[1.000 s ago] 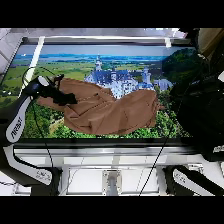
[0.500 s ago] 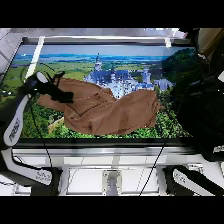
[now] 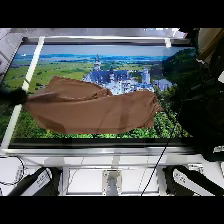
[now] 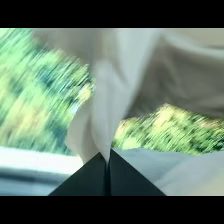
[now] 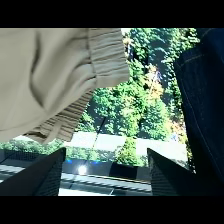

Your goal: Fold the clothes and pants, and hang the long-sleeved shirts on hangers.

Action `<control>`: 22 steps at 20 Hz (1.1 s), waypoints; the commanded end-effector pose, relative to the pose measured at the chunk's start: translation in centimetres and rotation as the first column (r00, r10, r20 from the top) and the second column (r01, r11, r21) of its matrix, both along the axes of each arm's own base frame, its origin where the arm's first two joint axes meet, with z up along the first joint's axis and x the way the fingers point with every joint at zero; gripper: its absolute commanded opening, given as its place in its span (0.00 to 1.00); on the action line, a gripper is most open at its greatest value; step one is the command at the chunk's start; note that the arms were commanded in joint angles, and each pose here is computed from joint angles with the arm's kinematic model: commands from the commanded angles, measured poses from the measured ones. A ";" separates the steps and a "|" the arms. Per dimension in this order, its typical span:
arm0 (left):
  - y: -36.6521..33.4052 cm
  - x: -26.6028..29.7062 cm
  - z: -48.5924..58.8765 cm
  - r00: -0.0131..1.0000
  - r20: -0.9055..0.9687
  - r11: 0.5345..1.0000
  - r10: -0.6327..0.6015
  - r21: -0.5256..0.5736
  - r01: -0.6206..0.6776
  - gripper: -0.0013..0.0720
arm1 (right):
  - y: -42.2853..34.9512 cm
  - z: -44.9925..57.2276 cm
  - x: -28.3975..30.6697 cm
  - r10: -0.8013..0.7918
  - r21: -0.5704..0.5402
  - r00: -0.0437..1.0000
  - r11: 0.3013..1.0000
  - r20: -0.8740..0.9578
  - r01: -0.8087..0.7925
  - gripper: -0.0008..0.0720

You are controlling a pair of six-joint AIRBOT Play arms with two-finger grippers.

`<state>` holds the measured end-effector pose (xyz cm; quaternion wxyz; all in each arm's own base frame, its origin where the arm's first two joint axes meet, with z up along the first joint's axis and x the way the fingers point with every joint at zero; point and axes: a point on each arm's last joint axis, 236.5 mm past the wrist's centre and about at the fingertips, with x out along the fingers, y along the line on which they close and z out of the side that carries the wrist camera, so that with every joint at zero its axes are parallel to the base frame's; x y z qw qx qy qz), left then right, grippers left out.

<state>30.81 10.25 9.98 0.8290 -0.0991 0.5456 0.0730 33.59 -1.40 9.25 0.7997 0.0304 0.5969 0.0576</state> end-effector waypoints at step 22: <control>15.1 -10.8 -11.9 0.794 -0.235 0.825 0.560 0.072 -0.560 0.90 | 3.2 -6.2 -3.2 0.043 0.139 0.987 0.990 -0.155 -0.021 0.76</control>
